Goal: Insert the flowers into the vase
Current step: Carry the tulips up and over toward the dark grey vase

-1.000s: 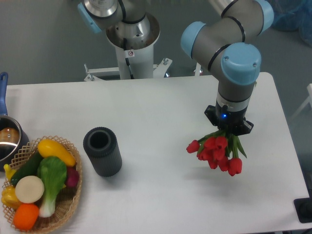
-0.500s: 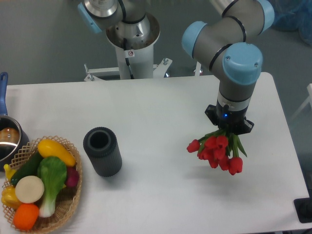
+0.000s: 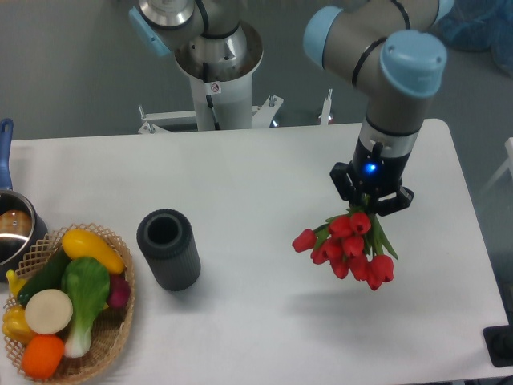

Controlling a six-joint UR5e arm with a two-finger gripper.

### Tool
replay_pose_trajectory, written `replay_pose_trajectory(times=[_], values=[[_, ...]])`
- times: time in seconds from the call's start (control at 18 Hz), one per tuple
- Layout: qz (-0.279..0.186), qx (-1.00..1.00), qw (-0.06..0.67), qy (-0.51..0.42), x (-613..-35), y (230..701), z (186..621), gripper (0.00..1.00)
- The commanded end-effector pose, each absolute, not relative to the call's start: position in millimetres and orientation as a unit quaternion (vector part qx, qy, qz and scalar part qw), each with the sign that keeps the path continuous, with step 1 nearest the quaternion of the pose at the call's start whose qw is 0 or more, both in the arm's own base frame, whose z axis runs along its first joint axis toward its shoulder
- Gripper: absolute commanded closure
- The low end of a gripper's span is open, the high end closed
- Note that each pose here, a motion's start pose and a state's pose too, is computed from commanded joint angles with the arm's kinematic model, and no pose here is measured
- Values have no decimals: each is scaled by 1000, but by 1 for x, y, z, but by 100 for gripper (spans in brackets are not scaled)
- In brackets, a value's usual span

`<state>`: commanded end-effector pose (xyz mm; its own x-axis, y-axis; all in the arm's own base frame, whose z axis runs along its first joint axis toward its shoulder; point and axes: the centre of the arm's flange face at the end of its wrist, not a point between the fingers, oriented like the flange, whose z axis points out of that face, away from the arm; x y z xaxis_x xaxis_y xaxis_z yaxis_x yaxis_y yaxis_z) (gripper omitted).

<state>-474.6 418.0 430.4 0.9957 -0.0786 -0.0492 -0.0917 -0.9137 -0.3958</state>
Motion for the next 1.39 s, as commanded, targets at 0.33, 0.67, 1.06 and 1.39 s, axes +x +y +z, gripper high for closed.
replay_pose_trajectory(times=[0.33,0.67,1.06,1.39], values=[[-35,-941,333,37,-450,440,452,100],[-96,-878,465,57,-428,453,471,100],[-98,-843,523,78,-416,457,500,99],[-131,-802,576,82,-413,454,513,99]])
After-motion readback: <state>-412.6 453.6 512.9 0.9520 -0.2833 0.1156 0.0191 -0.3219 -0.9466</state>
